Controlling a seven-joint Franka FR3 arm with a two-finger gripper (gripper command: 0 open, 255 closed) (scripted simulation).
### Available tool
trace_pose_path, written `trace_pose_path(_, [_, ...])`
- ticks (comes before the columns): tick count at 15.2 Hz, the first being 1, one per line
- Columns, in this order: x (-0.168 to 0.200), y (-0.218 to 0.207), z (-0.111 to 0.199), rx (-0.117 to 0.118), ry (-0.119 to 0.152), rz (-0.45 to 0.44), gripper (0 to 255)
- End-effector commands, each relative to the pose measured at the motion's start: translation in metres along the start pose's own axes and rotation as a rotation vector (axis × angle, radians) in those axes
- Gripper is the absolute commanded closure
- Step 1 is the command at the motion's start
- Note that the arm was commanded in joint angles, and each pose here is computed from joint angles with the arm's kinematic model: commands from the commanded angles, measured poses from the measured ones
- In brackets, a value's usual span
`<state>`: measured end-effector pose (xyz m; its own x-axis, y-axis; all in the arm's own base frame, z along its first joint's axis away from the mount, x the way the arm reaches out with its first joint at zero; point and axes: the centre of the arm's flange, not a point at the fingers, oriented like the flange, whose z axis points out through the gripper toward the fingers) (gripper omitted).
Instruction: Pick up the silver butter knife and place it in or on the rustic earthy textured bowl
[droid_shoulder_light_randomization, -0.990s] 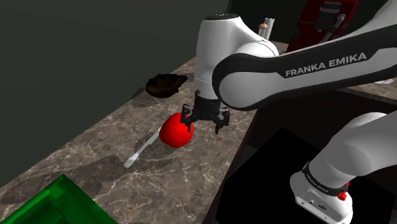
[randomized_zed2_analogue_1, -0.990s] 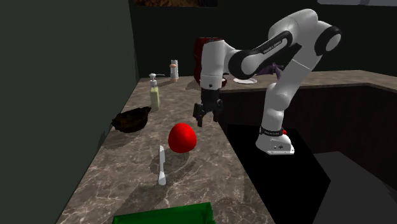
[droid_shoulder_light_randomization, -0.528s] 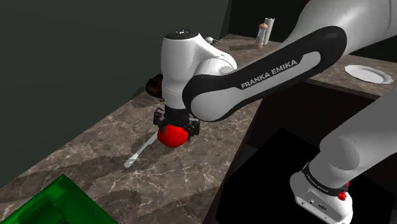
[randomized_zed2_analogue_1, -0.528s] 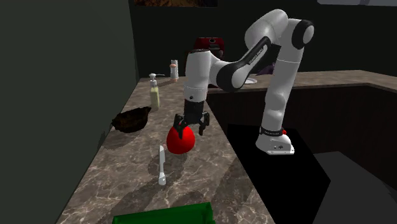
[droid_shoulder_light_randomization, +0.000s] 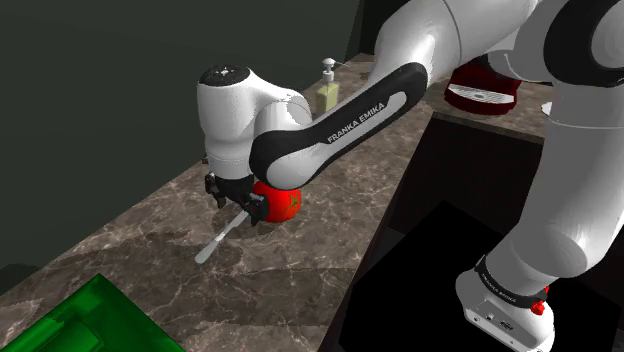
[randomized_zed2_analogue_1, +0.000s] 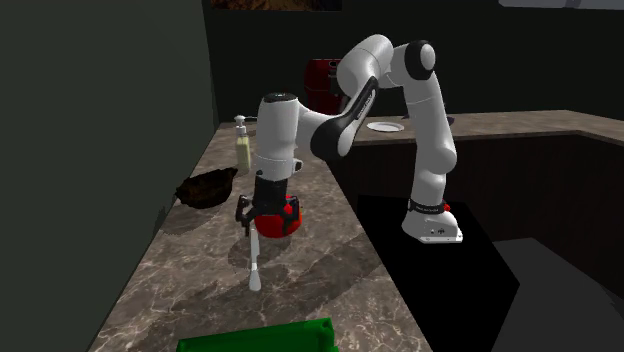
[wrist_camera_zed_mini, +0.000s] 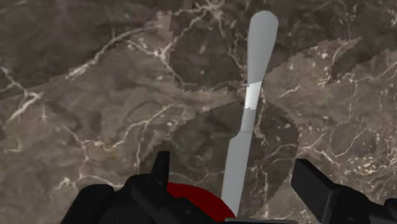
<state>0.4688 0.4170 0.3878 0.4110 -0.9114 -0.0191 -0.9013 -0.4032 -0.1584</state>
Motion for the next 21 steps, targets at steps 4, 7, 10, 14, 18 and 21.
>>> trace_pose_path(4, [0.004,-0.018,0.03,0.015,0.024,0.04,0])
trace_pose_path(7, [0.005,-0.018,0.046,0.015,0.024,0.04,0])
trace_pose_path(10, [0.005,-0.018,0.054,0.015,0.024,0.04,0])
trace_pose_path(14, [0.005,-0.018,0.054,0.015,0.024,0.04,0])
trace_pose_path(18, [0.005,-0.018,0.054,0.015,0.024,0.04,255])
trace_pose_path(21, [0.005,-0.018,0.055,0.015,0.024,0.04,255])
